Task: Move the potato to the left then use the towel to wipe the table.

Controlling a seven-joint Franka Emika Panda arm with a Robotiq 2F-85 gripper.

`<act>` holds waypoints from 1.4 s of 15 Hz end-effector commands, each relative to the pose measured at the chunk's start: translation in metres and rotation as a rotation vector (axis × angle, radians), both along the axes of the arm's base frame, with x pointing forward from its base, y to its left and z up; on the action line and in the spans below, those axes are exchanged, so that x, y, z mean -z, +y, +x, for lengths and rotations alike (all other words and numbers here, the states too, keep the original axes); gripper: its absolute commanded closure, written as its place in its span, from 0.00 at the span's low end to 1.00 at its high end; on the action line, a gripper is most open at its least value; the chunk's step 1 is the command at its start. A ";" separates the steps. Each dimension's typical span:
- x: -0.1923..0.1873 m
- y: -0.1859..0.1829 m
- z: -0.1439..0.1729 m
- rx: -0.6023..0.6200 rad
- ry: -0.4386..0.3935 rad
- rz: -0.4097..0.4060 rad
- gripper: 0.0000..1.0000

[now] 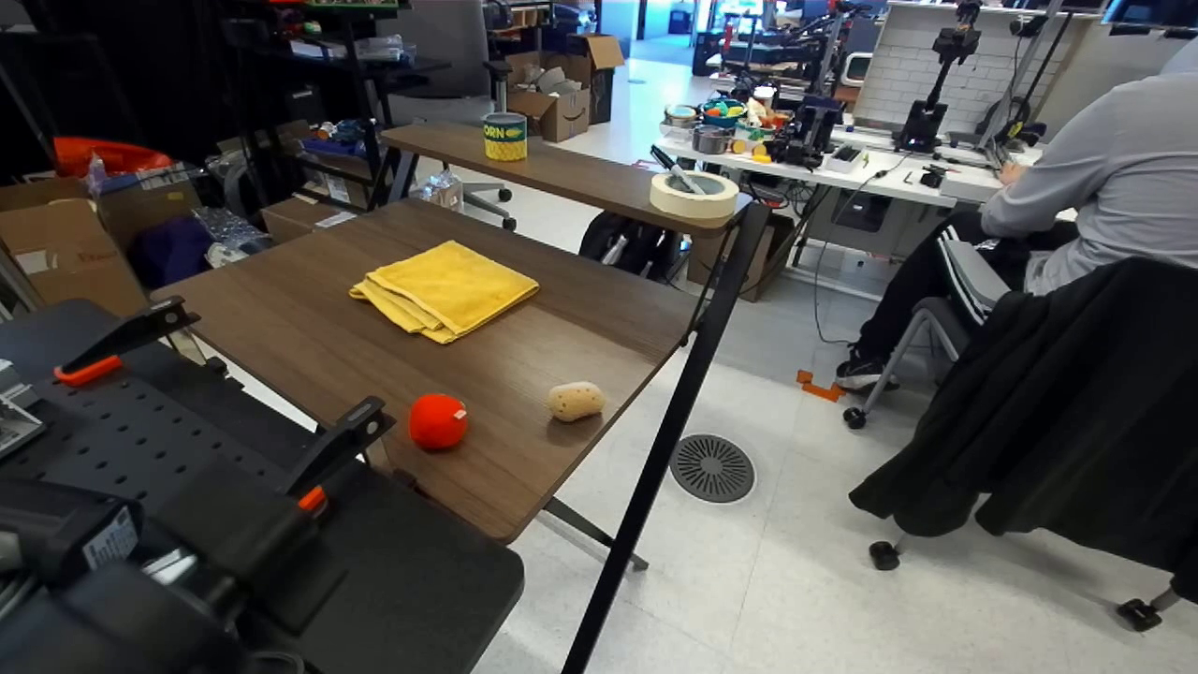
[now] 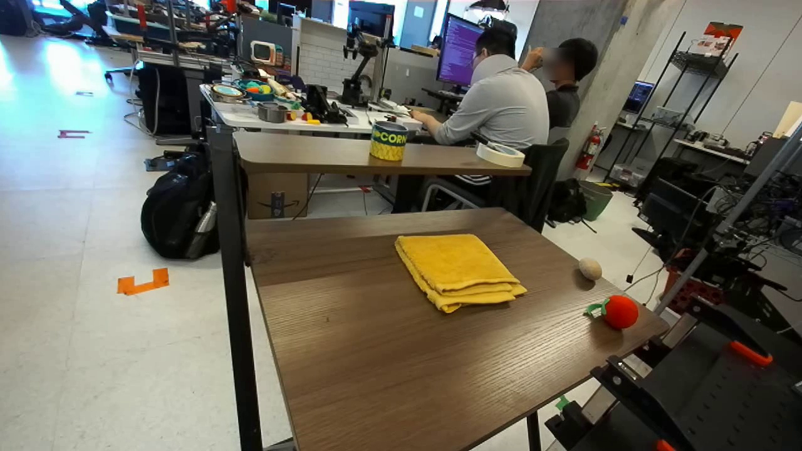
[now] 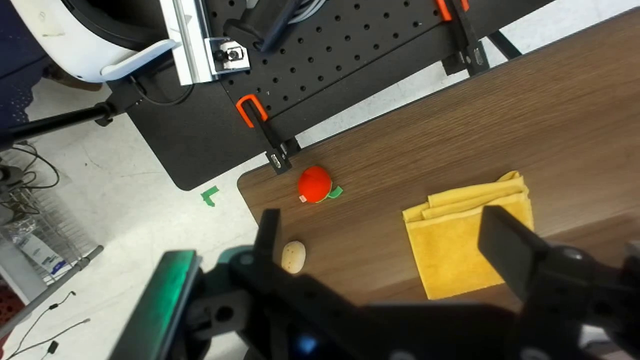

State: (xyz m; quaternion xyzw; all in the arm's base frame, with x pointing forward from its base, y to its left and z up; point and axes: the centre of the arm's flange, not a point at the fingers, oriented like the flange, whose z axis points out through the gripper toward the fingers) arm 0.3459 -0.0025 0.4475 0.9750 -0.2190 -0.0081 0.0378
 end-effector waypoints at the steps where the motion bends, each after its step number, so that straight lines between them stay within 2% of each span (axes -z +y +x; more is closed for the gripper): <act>1: 0.017 -0.020 -0.010 0.014 0.079 0.019 0.00; 2: 0.024 -0.030 -0.012 -0.030 0.153 0.048 0.00; 3: 0.032 -0.042 -0.011 -0.085 0.169 0.098 0.00; 6: 0.053 -0.085 -0.007 -0.250 0.197 0.155 0.00; 8: 0.069 -0.112 0.009 -0.331 0.237 0.230 0.00; 9: 0.074 -0.117 0.019 -0.214 0.288 0.268 0.00; 10: 0.066 -0.096 -0.014 -0.248 0.214 0.218 0.00; 13: 0.083 -0.114 0.001 -0.210 0.270 0.242 0.00; 17: 0.086 -0.116 0.008 -0.208 0.284 0.242 0.00; 18: 0.088 -0.119 0.016 -0.196 0.263 0.238 0.00; 21: 0.095 -0.146 0.047 -0.097 0.103 0.205 0.00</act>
